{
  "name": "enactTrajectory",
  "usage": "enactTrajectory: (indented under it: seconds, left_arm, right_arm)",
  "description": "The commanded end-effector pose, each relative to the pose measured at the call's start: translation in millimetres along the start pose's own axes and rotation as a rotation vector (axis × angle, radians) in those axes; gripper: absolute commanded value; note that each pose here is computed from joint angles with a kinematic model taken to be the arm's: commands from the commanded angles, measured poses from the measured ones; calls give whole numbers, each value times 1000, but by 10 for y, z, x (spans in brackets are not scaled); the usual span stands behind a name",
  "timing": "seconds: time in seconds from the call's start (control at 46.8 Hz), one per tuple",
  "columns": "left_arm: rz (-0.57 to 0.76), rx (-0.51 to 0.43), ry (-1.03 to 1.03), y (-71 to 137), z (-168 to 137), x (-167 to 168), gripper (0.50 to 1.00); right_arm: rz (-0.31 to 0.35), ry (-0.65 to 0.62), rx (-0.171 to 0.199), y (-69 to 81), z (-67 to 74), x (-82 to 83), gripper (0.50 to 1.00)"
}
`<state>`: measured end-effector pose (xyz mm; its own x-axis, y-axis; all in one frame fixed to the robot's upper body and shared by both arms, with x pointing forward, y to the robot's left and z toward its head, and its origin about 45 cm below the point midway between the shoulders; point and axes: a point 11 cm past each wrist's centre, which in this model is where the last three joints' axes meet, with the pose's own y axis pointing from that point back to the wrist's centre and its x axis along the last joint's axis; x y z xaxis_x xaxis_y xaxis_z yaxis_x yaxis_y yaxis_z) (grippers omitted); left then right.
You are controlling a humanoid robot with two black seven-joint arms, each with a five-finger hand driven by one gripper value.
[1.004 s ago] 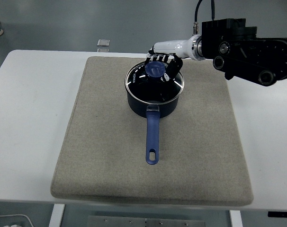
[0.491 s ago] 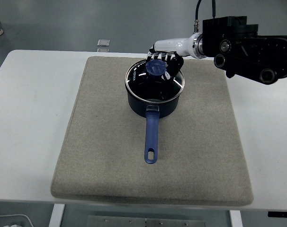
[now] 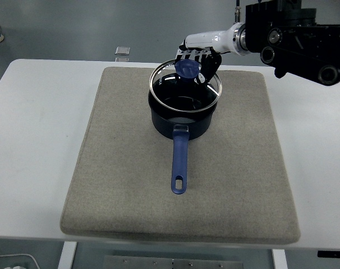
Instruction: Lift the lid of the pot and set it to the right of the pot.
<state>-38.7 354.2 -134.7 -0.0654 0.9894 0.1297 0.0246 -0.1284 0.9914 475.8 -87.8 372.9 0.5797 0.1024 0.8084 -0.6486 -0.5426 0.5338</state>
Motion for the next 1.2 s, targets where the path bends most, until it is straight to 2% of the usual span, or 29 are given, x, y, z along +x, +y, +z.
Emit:
enactTrajectory:
  seconds: [0.0,0.064,0.128,0.299,0.449,0.556,0.705,0.962,1.09,1.175]
  left_arm:
    - [1,0,0,0,-1,2,1000]
    - [-1,1,0,0,-2,-3,1000]
    - [1,1,0,0,-3,2,1000]
    - [-1,0,0,0,0,-3,1000]
    - [-1,0,0,0,0,-3,1000]
    - [-1,0,0,0,0,-3,1000]
    - [1,0,0,0,-1,2,1000]
    - [-1,1,0,0,-2,-3,1000]
    - [1,0,0,0,-1,2,1000]
    - [1,0,0,0,-1,2,1000]
  right_arm:
    - [-1,-3,-10,49,50,43,500]
    - [0,-7,-14,66,75,53,500]
    - [8,-16,-29,113,162,79,500]
    - [8,-73,-82,285,515,89,500]
    - [29,-117,-157,456,860,111,500]
    - [35,-162,-204,553,1140,25,500]
    - [20,-201,-253,579,1412,-166,500]
    - [-3,-249,-296,500,1645,-471,500]
    - [-20,-264,-301,416,1682,-655,500]
    - [-20,-261,-292,334,1636,-729,500]
